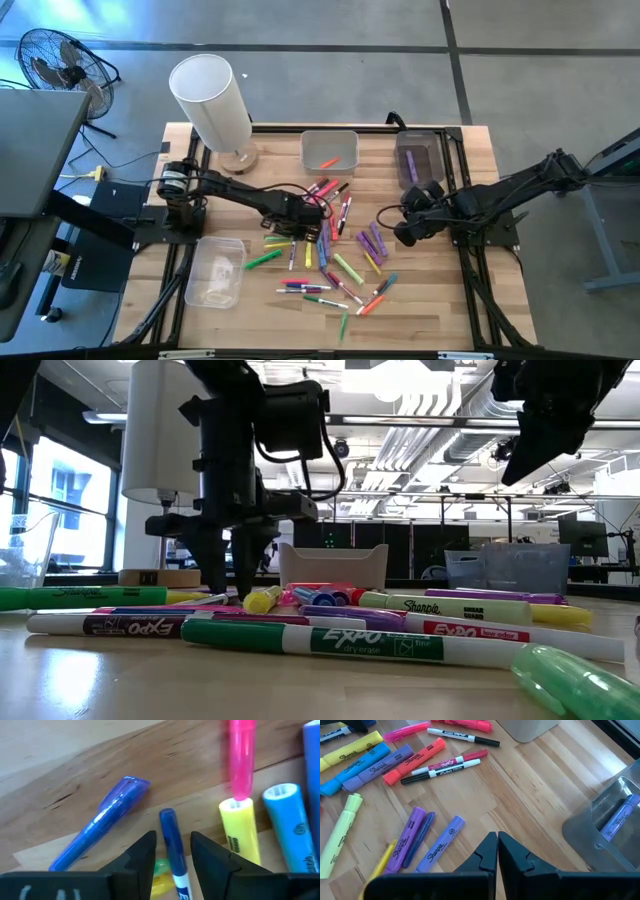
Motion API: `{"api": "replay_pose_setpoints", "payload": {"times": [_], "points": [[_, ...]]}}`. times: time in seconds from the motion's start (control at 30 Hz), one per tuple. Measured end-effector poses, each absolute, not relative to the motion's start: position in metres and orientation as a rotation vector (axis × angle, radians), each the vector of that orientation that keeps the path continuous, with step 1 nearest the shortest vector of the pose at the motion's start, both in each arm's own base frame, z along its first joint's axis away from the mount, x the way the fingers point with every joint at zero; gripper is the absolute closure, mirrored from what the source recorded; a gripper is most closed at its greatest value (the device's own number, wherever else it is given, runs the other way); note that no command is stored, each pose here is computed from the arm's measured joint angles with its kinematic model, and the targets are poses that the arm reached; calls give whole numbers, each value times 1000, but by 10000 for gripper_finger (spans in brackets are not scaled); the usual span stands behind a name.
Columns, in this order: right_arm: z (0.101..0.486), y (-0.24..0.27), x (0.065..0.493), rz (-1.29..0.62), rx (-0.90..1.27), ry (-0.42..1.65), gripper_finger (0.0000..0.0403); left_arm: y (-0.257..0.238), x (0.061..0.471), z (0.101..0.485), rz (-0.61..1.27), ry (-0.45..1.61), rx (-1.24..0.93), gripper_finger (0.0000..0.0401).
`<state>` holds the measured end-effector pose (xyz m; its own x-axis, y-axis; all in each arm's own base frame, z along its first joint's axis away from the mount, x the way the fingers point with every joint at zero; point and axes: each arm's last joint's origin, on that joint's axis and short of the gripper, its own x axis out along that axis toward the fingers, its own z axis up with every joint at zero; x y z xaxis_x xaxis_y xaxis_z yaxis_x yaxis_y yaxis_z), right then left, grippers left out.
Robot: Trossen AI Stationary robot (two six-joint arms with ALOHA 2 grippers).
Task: Pick & Place Markers
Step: Put the blue marker pen into the transparent bin
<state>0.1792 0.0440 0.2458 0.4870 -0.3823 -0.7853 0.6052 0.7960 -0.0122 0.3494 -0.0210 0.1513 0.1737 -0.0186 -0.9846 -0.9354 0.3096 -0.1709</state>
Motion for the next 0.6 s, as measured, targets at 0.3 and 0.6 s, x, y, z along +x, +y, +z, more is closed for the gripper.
{"api": "replay_pose_setpoints", "payload": {"times": [0.3, 0.6], "points": [[246, 44, 180, -600, 267, 875, 399, -20, 350, 151, 878, 1174, -1027, 381], [246, 44, 180, -603, 260, 871, 400, -20, 350, 154, 881, 1160, -1047, 381]]}}
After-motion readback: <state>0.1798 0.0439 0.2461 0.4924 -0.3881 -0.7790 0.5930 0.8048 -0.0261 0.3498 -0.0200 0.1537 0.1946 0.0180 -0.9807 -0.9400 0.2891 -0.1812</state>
